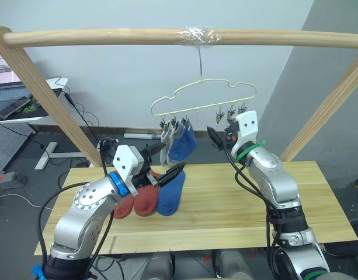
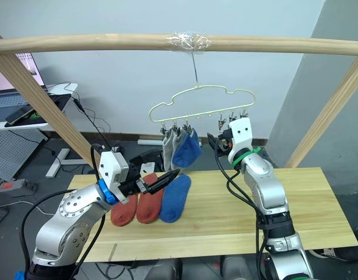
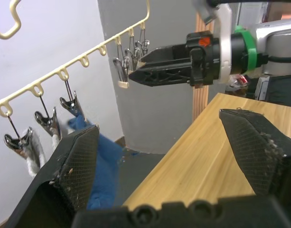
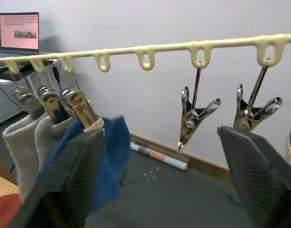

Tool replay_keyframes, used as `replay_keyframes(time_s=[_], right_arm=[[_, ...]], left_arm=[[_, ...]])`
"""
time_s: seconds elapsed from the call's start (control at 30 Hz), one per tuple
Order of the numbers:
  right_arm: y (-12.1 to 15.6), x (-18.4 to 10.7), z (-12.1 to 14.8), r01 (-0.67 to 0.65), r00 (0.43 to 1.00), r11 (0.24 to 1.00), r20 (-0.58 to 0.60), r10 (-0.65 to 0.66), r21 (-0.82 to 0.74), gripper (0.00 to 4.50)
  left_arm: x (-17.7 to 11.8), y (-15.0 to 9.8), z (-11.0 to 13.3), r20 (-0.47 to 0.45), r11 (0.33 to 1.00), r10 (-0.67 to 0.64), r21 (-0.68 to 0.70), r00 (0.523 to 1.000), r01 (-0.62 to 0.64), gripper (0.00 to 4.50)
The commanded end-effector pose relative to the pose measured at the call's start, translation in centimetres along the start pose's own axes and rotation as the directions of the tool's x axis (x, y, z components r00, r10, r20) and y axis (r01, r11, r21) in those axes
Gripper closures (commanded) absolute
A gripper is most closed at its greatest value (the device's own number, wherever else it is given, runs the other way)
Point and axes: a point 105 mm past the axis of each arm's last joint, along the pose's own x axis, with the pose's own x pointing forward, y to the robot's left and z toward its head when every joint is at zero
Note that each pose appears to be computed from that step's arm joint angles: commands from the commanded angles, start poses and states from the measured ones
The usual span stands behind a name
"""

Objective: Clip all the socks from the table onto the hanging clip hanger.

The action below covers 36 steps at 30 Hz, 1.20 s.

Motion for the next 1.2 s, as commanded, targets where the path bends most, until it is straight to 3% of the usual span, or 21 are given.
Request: replay_keyframes(time_s=[0.03, 0.23, 1.2], right_arm=[[-0.3, 0.5, 2.2, 0.019, 0.996, 1.0, 0.083, -0.019, -0.009, 0.39], [-0.3, 1.4, 2.4, 0.025, 0.995, 1.0, 0.092, -0.024, -0.007, 0.39], [0.2, 3.7, 2.7, 0.015, 0.994, 0.988, 0.105, -0.032, 0.156, 0.39]], left_arm=[[0.2, -0.1, 1.0, 0.037, 1.0, 0.002, 0.029, 0.999, -0.003, 0.0], [0.4, -0.3, 2.0, 0.083, 0.999, 0.005, 0.042, 0.997, -0.009, 0.0], [0.3, -0.6, 1.9, 0.066, 0.999, 0.004, 0.046, 0.998, -0.007, 0.0]])
